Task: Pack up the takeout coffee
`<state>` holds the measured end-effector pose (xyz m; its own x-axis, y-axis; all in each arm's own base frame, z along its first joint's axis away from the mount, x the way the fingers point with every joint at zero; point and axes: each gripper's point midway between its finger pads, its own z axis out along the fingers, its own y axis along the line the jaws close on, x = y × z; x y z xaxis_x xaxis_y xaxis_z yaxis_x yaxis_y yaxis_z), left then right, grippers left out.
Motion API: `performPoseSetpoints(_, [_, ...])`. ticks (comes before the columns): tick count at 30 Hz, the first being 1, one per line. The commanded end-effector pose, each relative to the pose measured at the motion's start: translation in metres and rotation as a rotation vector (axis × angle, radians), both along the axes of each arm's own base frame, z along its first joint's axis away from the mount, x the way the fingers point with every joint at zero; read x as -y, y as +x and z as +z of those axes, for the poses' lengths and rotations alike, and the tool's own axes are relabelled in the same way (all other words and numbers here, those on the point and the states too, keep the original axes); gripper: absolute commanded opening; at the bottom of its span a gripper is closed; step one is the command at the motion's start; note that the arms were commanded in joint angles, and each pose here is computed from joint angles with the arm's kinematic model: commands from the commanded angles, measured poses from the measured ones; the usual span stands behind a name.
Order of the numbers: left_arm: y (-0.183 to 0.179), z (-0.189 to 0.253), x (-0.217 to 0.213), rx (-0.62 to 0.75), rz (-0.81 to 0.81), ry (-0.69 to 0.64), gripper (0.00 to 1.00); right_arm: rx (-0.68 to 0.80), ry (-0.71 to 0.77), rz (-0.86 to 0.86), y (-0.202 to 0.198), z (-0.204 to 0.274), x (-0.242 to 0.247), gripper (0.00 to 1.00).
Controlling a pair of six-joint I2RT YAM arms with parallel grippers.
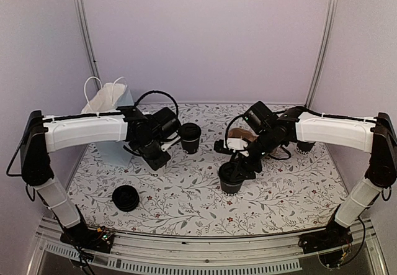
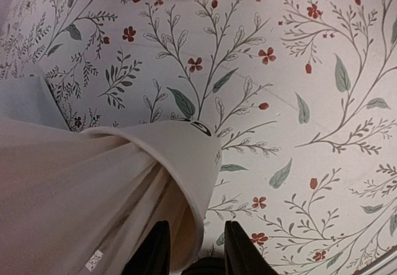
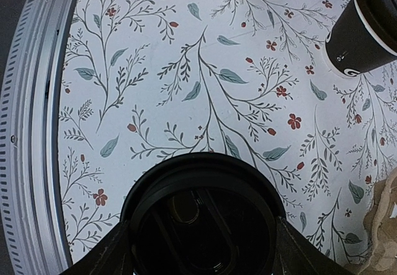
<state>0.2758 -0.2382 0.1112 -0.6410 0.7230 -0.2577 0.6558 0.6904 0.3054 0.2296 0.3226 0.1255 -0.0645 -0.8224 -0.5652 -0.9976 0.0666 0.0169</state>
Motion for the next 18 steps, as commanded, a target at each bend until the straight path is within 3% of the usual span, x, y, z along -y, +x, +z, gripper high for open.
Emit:
performPoseSetpoints(1, [-0.001, -0.012, -0.005, -0.012, 0.022, 0.041, 0.33, -0.046, -0.024, 0.005, -0.007, -0.008, 0.001, 0.65])
performPoseSetpoints(5, [0.004, -0.023, -0.006, -0.025, 0.027, 0.032, 0.28, -0.053, -0.027, 0.005, -0.009, -0.010, 0.002, 0.65])
performPoseSetpoints(12, [0.014, -0.019, 0.002, -0.022, 0.013, -0.013, 0.10, -0.052, -0.029, 0.003, -0.011, -0.010, 0.005, 0.65])
performPoseSetpoints(14, [0.020, -0.014, 0.005, -0.032, 0.006, -0.046, 0.00, -0.049, -0.027, 0.004, -0.010, -0.010, 0.004, 0.65])
performPoseSetpoints(18, [0.039, -0.008, 0.009, -0.040, -0.012, -0.085, 0.00, -0.055, -0.032, 0.007, -0.011, -0.012, 0.004, 0.65])
